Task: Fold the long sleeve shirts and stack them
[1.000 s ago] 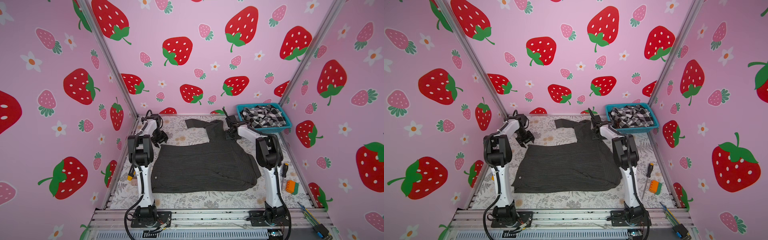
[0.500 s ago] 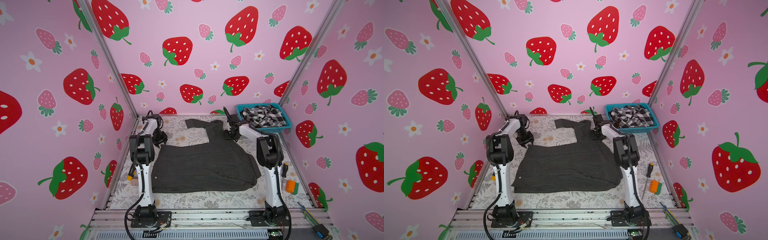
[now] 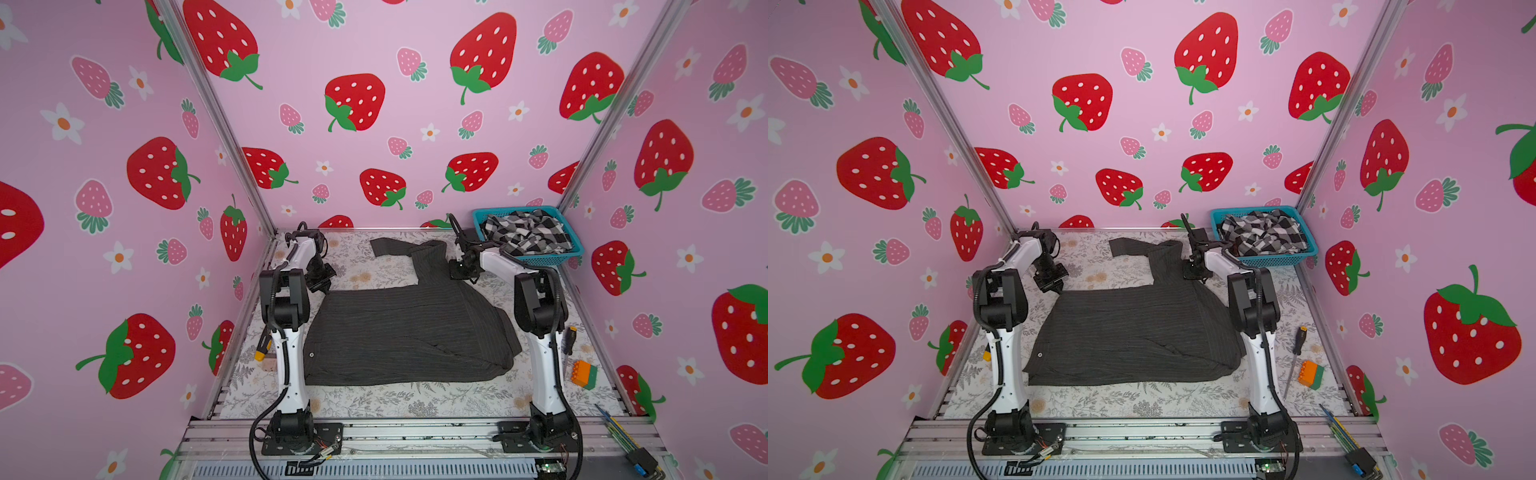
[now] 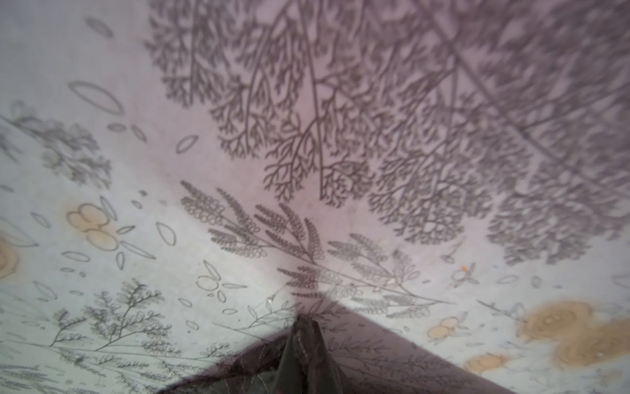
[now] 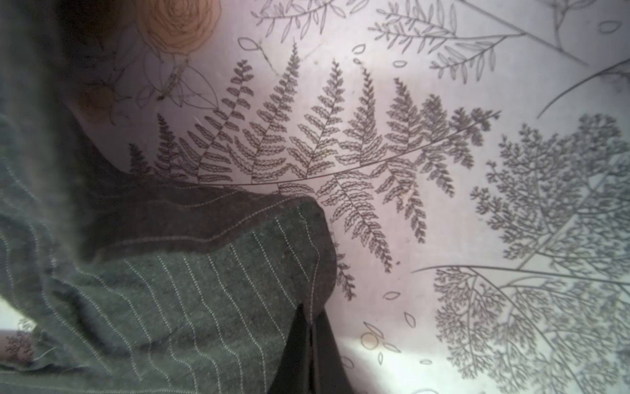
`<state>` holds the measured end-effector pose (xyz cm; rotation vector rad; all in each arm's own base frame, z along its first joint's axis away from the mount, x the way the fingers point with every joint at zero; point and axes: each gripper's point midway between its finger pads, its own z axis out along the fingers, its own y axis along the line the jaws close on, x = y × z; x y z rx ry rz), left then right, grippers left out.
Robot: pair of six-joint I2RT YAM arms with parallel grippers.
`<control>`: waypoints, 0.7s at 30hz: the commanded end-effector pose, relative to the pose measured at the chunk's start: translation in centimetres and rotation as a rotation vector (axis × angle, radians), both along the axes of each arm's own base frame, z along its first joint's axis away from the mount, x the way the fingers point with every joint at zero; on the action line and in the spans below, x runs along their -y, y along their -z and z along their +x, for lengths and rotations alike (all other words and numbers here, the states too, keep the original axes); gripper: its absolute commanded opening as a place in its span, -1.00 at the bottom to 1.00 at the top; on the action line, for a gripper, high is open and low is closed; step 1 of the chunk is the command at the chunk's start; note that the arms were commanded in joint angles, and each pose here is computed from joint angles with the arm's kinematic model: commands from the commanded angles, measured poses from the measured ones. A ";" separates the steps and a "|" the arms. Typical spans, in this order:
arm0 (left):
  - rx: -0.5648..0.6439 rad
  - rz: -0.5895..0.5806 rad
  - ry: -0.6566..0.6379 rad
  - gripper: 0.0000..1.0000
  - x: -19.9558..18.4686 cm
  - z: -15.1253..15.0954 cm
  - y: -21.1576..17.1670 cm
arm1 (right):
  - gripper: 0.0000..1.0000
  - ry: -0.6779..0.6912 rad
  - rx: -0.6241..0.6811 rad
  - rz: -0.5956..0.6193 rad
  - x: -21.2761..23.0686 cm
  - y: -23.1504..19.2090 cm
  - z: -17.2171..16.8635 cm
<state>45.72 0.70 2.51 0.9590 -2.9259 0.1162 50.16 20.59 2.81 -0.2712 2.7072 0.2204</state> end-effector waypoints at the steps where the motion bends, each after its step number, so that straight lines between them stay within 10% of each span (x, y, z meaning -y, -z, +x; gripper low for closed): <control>1: 0.007 0.026 0.012 -1.00 -0.6 0.2 -1.8 | -1.00 0.004 0.084 0.054 0.5 -4.6 1.2; 21: 0.163 -0.001 -0.055 -1.00 -0.5 -6.5 -6.1 | -1.00 0.018 0.138 0.225 1.7 -7.9 -9.6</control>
